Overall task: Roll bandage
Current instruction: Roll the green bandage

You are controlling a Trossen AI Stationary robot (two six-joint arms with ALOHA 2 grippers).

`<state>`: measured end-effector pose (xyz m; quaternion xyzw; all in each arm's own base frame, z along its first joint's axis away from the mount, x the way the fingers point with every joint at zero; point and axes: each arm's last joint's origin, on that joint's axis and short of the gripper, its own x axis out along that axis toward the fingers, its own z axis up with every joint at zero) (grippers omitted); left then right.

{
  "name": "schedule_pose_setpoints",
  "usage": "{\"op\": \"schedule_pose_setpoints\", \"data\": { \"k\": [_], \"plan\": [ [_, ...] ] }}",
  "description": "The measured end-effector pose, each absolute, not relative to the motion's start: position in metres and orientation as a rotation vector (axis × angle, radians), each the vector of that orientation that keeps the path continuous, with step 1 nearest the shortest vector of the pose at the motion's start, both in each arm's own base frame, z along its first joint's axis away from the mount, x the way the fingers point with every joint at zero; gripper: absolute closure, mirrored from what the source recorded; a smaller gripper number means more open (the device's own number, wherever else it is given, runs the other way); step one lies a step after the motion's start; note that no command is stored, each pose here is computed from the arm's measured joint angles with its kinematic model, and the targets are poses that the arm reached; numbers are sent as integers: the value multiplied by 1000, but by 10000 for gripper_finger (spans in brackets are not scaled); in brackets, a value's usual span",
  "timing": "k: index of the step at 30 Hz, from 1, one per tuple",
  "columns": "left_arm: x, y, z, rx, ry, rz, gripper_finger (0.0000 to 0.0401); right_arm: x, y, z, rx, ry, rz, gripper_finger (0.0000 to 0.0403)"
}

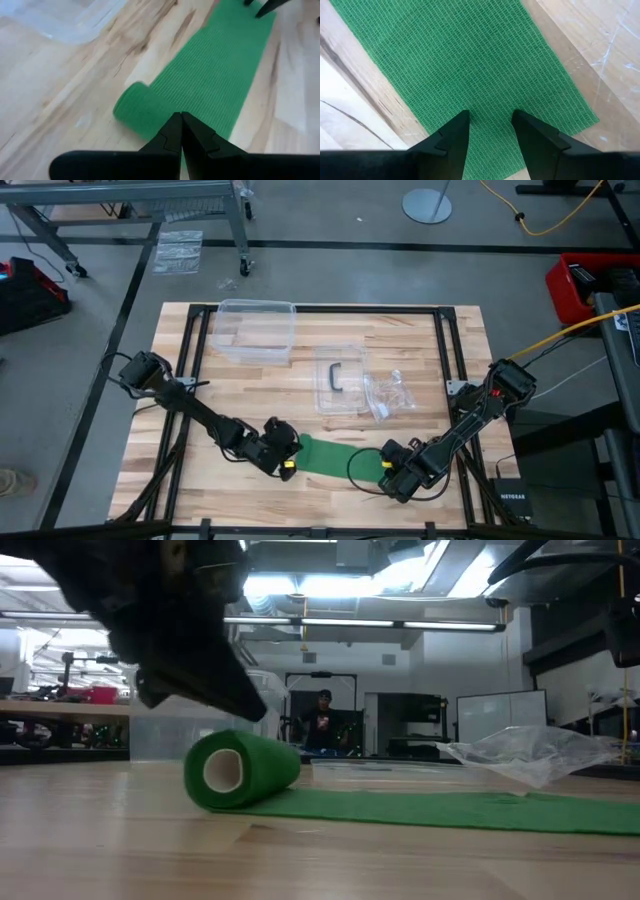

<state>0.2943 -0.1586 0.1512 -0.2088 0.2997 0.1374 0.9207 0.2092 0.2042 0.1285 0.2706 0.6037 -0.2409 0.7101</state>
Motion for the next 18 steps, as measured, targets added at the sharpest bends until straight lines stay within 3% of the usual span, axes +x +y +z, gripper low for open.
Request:
{"op": "schedule_pose_setpoints", "data": {
  "k": [18],
  "plan": [
    [276, -157, 145, -386, 771, 365, 401, 209, 204, 128, 599, 1338, -535, 237]
  ]
}}
